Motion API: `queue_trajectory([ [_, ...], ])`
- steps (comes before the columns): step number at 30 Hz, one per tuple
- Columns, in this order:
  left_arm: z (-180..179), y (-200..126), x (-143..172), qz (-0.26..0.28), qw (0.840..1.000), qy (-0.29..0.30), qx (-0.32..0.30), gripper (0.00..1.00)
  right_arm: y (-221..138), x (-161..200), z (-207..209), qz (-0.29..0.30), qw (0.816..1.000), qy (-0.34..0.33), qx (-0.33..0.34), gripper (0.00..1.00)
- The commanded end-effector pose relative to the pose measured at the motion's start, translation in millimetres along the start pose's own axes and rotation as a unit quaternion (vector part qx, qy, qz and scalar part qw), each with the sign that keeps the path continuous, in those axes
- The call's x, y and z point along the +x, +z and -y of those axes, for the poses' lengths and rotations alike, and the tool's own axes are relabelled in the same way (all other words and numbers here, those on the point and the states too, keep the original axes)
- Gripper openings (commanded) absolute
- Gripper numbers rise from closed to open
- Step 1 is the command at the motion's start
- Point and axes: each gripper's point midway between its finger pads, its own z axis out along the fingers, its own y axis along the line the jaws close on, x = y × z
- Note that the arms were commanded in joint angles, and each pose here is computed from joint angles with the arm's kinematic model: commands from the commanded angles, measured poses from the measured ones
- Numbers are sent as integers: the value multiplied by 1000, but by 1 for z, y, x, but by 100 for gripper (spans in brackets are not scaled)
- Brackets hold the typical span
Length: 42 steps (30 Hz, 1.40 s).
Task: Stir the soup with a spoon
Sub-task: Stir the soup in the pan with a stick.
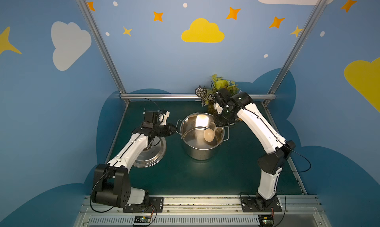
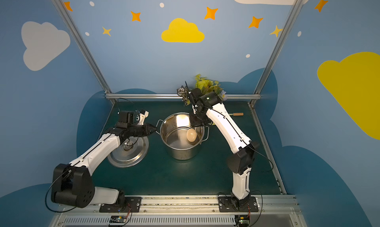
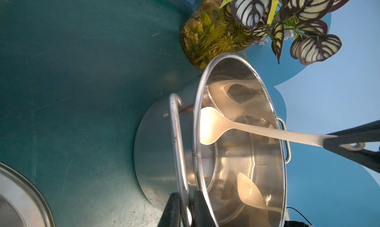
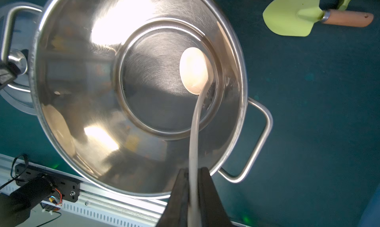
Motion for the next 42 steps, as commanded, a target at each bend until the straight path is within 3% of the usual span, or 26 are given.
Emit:
queue_trajectory([
  [1,4,-1,16,-24,1000,4,14,15,6,-16,-5,12,1000,-3,-4,0],
  [6,4,0,17,-26,1000,1,16,15,16,-36,-30,19,998,5,-53,0],
  [13,5,0,17,-26,999,1,18,15,16,-44,-87,38,990,-35,-135,0],
  [24,7,-1,16,-24,999,2,22,15,-4,10,-125,-10,982,-100,-160,0],
  [29,7,-1,17,-24,999,2,23,15,-15,38,-110,-29,986,-104,-128,0],
  [35,7,-2,16,-23,999,3,22,15,-21,59,-58,-39,995,-81,-41,0],
  [42,7,-2,16,-23,1000,3,21,15,-21,48,-4,-31,999,-26,5,0],
])
